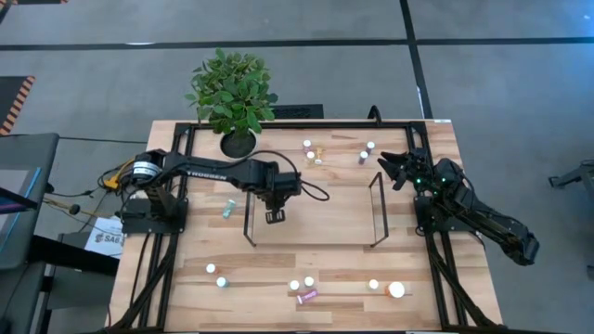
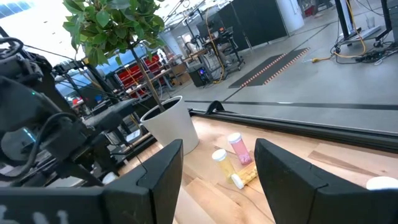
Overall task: Pick and place medicine bottles onto shelf by color
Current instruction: Put the yellow pill bottle on the shelf
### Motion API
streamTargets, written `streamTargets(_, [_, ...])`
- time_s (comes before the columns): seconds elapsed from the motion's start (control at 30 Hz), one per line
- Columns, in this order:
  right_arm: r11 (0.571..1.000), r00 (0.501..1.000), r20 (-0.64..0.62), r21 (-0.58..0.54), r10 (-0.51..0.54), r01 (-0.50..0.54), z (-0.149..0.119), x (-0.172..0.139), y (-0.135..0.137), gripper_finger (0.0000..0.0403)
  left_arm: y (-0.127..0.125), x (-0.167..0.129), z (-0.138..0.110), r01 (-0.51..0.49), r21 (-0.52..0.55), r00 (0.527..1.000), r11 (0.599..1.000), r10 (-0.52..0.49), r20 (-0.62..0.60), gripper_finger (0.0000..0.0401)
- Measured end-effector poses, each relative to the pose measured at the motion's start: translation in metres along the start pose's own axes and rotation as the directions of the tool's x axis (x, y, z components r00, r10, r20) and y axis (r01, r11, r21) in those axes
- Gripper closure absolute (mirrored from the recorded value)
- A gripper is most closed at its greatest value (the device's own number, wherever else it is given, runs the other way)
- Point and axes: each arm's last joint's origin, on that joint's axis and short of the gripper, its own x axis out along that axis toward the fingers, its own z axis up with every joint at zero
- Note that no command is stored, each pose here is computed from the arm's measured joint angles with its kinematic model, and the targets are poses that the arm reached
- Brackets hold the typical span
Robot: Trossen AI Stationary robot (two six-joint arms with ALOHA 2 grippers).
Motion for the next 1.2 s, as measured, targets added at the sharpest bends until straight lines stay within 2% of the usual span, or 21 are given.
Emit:
streamTargets(0.3, [1.0, 1.0, 0.0, 0.0, 0.0, 0.0, 0.0, 0.0, 0.0, 0.0179, 0.017, 0.003, 0.004, 0.011, 0.03, 1.0, 1.0, -0.012, 0.02, 0.03])
streamTargets(1.2, [1.0, 1.0, 0.0, 0.0, 0.0, 0.0, 0.0, 0.0, 0.0, 0.0179, 0.019, 0.011, 0.004, 0.06, 0.033, 0.996, 0.998, -0.063, 0.071, 0.03])
